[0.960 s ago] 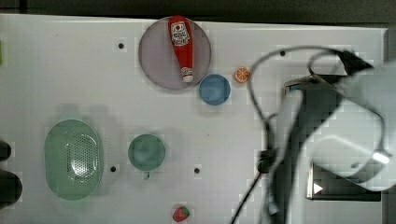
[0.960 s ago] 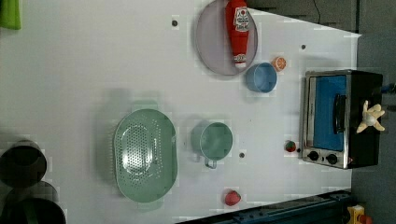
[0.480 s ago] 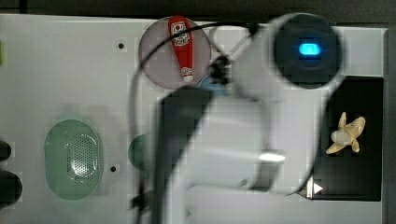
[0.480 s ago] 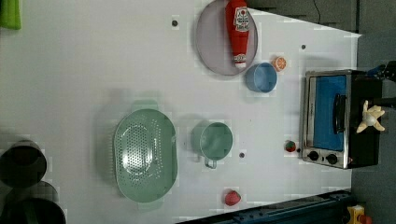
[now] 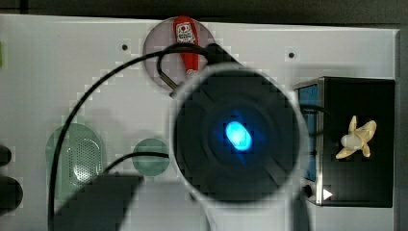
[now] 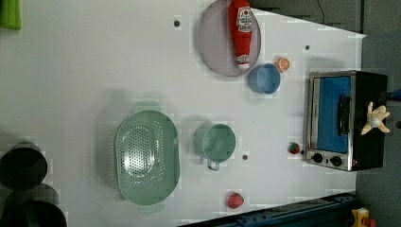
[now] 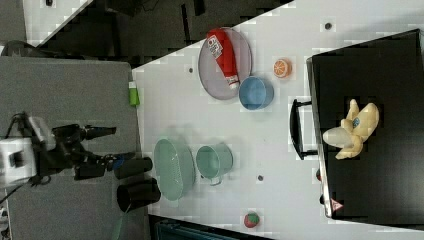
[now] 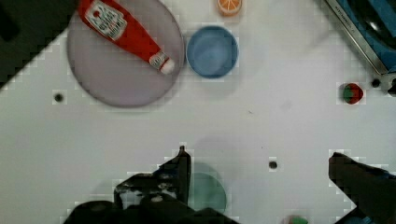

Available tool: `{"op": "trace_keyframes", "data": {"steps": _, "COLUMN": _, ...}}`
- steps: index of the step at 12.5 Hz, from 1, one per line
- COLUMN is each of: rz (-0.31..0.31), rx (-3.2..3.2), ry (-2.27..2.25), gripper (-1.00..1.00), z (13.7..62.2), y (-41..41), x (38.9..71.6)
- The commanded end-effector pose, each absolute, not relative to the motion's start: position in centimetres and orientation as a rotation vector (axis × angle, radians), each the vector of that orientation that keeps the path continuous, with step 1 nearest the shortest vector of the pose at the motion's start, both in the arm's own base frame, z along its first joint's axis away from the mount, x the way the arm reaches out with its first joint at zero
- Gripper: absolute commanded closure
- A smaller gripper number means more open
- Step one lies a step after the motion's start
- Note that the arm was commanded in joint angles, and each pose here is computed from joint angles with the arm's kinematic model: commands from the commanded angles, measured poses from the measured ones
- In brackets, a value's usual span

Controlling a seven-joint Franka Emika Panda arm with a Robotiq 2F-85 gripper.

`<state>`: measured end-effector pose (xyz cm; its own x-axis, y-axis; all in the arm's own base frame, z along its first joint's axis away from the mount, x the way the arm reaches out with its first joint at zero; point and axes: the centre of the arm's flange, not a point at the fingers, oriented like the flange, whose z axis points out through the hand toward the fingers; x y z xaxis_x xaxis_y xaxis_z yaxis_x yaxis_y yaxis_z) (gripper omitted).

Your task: Pick banana from table and place on oven.

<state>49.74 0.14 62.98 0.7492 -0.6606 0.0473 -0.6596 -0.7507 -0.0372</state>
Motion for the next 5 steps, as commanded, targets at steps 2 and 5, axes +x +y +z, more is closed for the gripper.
{"op": "trace_keyframes", "data": {"steps": 2, "rz": -0.042, "rx": -2.814, "ry": 1.346, "gripper": -1.00, "z": 62.50, "y": -5.08, "x": 49.73}}
{"op": "trace_keyframes", "data": {"steps": 5, "rz": -0.038, "rx": -2.816, "ry": 1.346, "gripper": -1.00, "z": 62.38, "y": -5.03, "x": 49.81}}
